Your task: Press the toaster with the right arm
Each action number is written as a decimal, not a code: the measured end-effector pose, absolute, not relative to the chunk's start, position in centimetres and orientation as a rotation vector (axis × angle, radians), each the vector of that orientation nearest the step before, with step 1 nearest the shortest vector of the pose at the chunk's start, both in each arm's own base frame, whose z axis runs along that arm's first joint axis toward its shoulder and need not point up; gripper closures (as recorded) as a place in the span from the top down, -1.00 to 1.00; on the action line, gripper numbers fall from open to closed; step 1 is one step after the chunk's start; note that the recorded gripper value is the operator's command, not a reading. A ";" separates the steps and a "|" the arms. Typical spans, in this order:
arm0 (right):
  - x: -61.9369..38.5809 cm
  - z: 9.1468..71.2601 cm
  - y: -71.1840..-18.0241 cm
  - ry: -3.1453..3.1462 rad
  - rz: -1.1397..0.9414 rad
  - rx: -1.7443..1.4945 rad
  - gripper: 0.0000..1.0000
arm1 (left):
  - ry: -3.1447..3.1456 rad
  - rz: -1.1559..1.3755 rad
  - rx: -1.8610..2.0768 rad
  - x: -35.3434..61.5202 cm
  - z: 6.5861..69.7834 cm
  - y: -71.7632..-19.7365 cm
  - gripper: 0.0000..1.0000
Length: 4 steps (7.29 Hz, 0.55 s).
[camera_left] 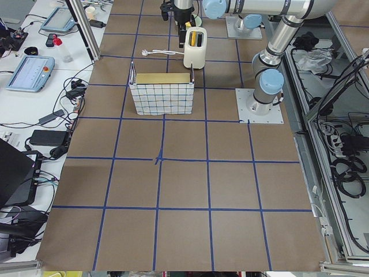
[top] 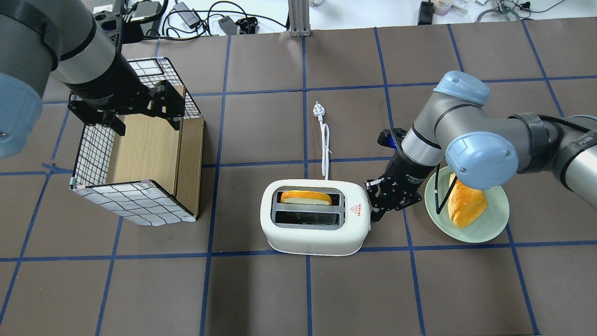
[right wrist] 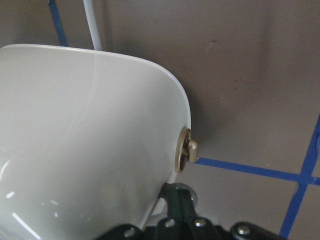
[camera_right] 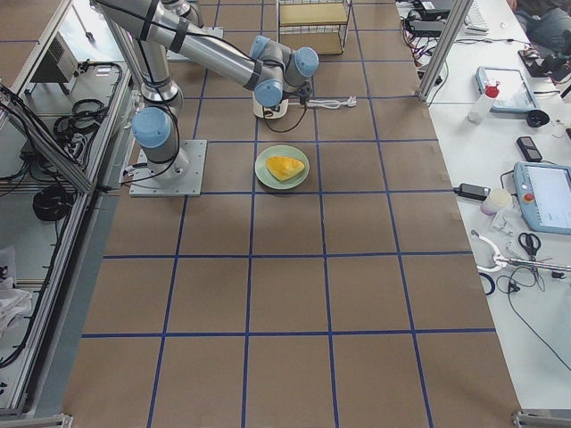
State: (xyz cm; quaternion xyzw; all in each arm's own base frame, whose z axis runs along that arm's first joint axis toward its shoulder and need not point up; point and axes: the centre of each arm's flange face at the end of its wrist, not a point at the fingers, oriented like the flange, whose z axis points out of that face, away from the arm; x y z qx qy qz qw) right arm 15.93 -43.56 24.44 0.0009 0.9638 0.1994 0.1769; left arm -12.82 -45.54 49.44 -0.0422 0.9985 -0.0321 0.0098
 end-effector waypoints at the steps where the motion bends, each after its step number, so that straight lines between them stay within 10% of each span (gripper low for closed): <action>1: 15.8 25.5 -44.0 2.752 0.540 0.037 -1.00 | 3.118 -0.100 -0.132 -12.8 49.4 -45.5 1.00; 4: 15.2 34.0 -47.3 2.838 0.483 0.135 -1.00 | 3.118 -0.100 -0.132 -12.8 49.4 -45.5 1.00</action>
